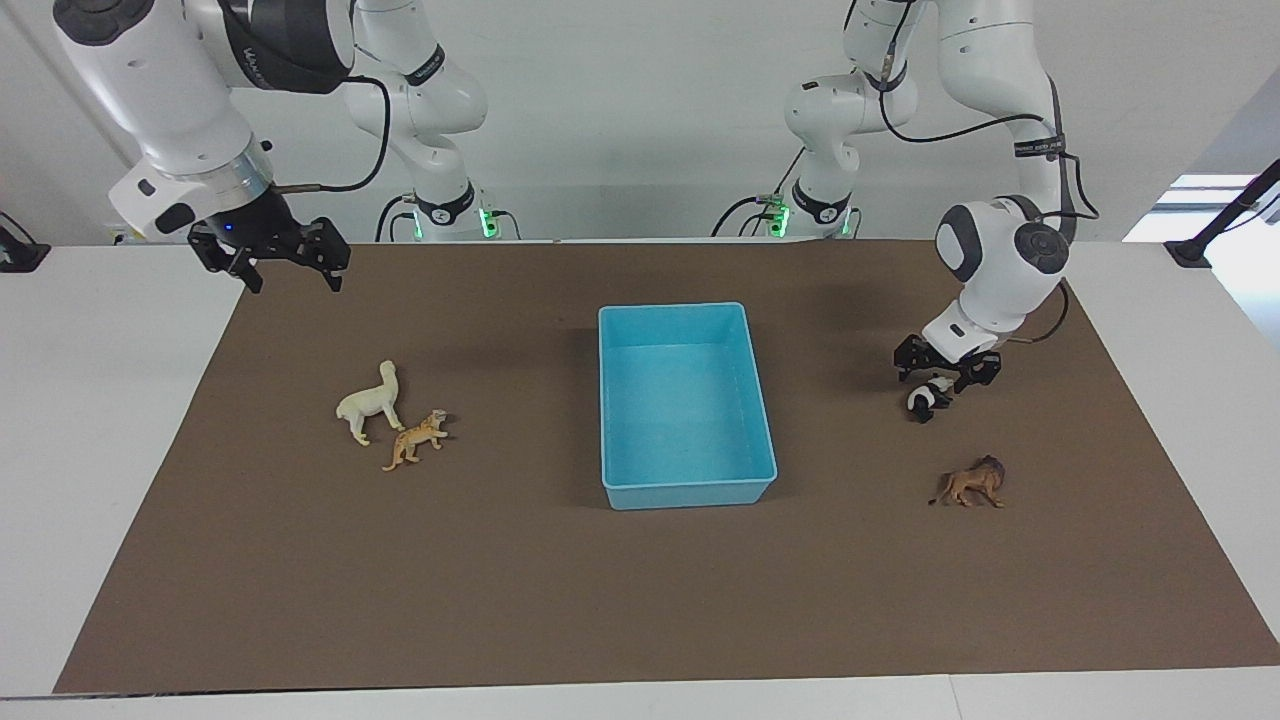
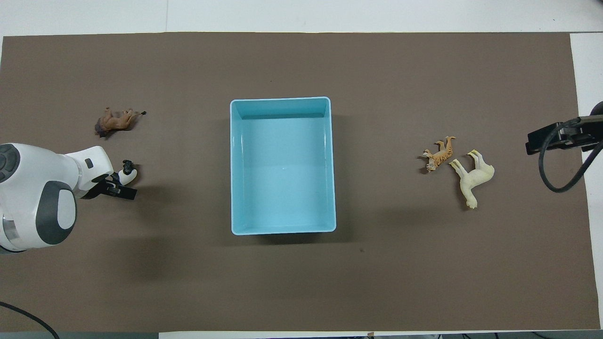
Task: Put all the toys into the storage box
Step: 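Reach the left gripper to the black-and-white cow and grasp it, then carry the cow with the left gripper into the blue box and release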
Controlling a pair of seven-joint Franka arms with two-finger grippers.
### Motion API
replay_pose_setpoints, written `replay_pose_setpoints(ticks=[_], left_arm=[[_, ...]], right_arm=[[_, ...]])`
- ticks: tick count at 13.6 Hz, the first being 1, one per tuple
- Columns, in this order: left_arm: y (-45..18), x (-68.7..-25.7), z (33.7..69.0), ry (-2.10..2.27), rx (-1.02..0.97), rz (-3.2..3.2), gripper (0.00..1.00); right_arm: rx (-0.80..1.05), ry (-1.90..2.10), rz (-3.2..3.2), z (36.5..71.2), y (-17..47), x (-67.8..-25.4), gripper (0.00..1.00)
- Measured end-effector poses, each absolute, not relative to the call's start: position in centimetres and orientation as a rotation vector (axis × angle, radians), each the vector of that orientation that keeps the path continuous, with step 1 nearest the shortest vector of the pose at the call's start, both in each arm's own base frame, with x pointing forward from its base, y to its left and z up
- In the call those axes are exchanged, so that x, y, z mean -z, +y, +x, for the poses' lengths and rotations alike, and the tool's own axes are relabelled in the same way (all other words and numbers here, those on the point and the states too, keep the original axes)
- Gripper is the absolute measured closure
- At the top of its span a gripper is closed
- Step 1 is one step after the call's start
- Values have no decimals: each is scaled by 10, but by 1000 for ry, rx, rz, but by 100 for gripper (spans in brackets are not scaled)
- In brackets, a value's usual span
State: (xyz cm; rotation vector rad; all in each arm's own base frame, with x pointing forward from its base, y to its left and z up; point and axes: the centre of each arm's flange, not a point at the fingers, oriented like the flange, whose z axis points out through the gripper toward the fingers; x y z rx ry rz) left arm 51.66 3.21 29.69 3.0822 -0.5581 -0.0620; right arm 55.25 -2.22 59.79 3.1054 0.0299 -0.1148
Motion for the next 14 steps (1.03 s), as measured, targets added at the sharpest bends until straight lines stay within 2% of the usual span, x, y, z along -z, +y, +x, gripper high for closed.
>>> replay_pose_setpoints(ticks=[1,5,6,8,11,14], left_arm=[[33,-296,517,-551,65,3083,4],[35,-298,517,-519,63,3089,58],[36,-298,517,-476,64,3097,65],[33,-306,524,-357,72,3113,67],[14,-345,547,-212,106,3119,67],[-69,-401,568,42,104,3087,68]], right_arm=[[115,30,3105,553,-22,-598,0],[115,30,3105,553,-22,-598,0],[115,30,3105,553,-22,-598,0],[115,30,3105,553,-22,-598,0],[115,30,3105,553,-22,-598,0],[115,30,3105,553,-22,-598,0]])
